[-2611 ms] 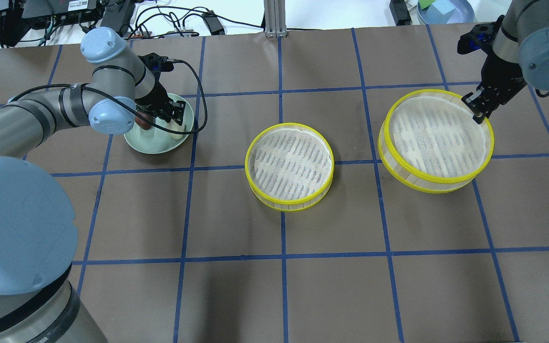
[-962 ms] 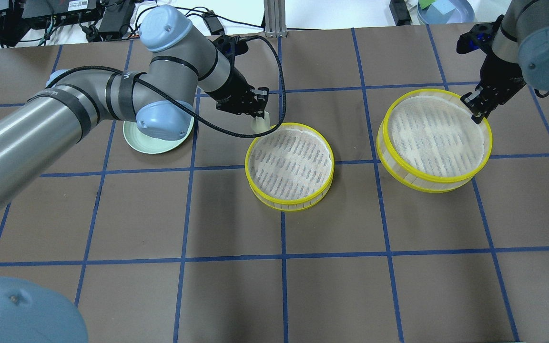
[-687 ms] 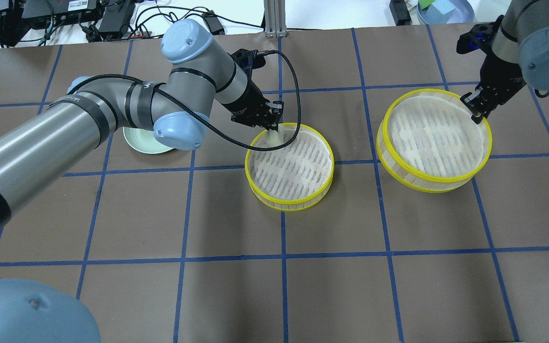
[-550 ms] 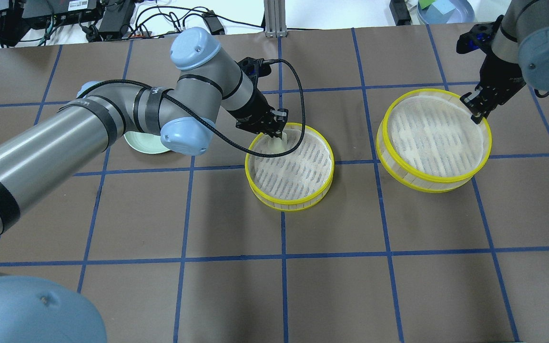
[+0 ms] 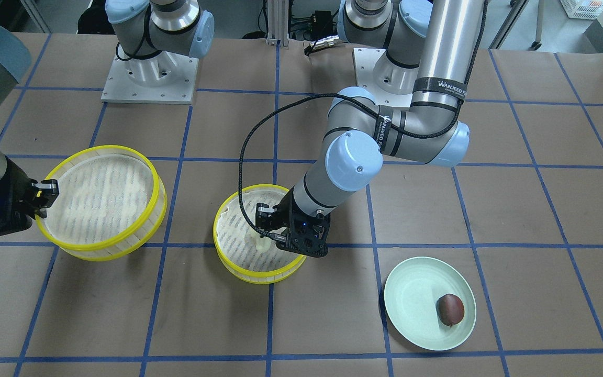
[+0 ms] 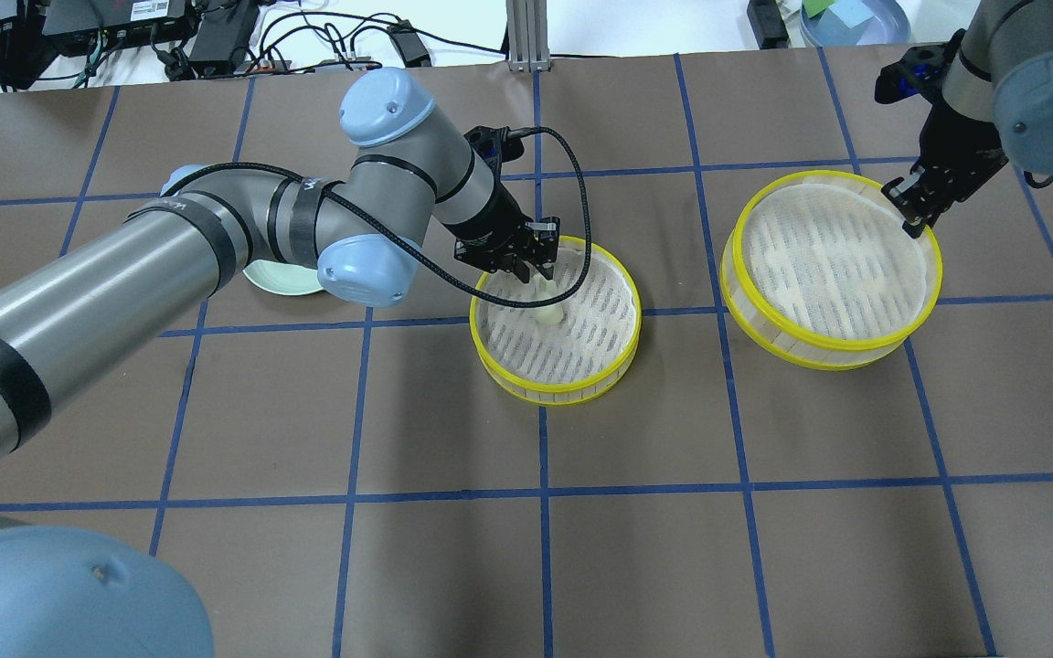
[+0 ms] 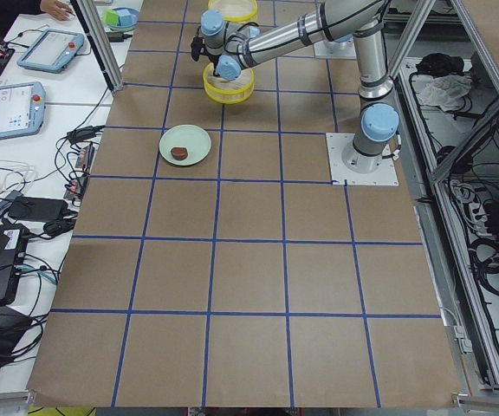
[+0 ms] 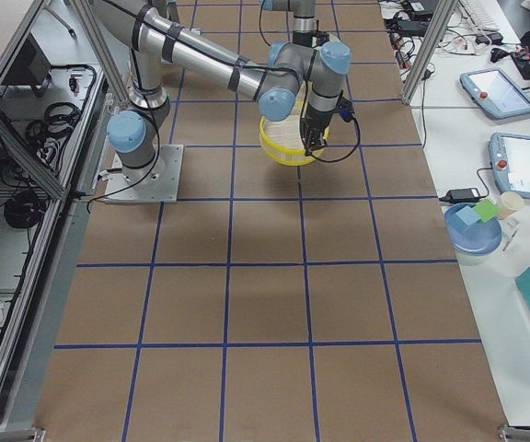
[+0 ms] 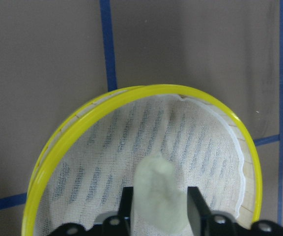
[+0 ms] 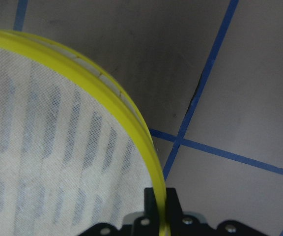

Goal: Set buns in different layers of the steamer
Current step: 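Carry the white bun with the left gripper into the lower steamer tier, then release the white bun while the right gripper stacks the top tier back on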

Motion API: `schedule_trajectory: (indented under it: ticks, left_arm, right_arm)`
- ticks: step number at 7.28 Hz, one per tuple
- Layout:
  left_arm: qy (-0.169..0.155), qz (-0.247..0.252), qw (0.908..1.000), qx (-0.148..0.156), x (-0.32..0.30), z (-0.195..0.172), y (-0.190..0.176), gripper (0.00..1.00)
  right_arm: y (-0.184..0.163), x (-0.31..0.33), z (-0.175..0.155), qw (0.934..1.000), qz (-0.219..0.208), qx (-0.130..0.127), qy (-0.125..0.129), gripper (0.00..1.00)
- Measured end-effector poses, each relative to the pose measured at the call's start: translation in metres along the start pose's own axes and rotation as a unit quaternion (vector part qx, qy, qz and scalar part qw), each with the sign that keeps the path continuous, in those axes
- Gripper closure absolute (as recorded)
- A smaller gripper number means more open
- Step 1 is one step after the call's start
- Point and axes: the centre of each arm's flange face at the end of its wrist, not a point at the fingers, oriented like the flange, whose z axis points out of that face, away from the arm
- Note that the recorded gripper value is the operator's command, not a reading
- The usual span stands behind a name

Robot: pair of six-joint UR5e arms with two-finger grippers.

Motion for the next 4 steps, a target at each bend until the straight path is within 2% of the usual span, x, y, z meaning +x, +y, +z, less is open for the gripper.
schedule_trajectory:
  ticks: [2,3,4]
  left_arm:
    - [-0.004,0.001,0.9999,0.014,0.004,-0.015,-0.003,0.0]
    - [-0.023,0.014,0.9993,0.026,0.003,-0.028,-0.007,0.0]
    - [-0.064,0.042,0.9964,0.036,0.0,-0.046,-0.015,0.0]
  right_arm:
    - [-0.001,-0.006,0.003,0.9997,0.024,-0.004,-0.008,1.0]
    - [-0.005,-0.014,0.007,0.9991,0.035,-0.005,-0.022,1.0]
    - [-0.011,-0.029,0.009,0.9985,0.044,-0.004,-0.033,1.0]
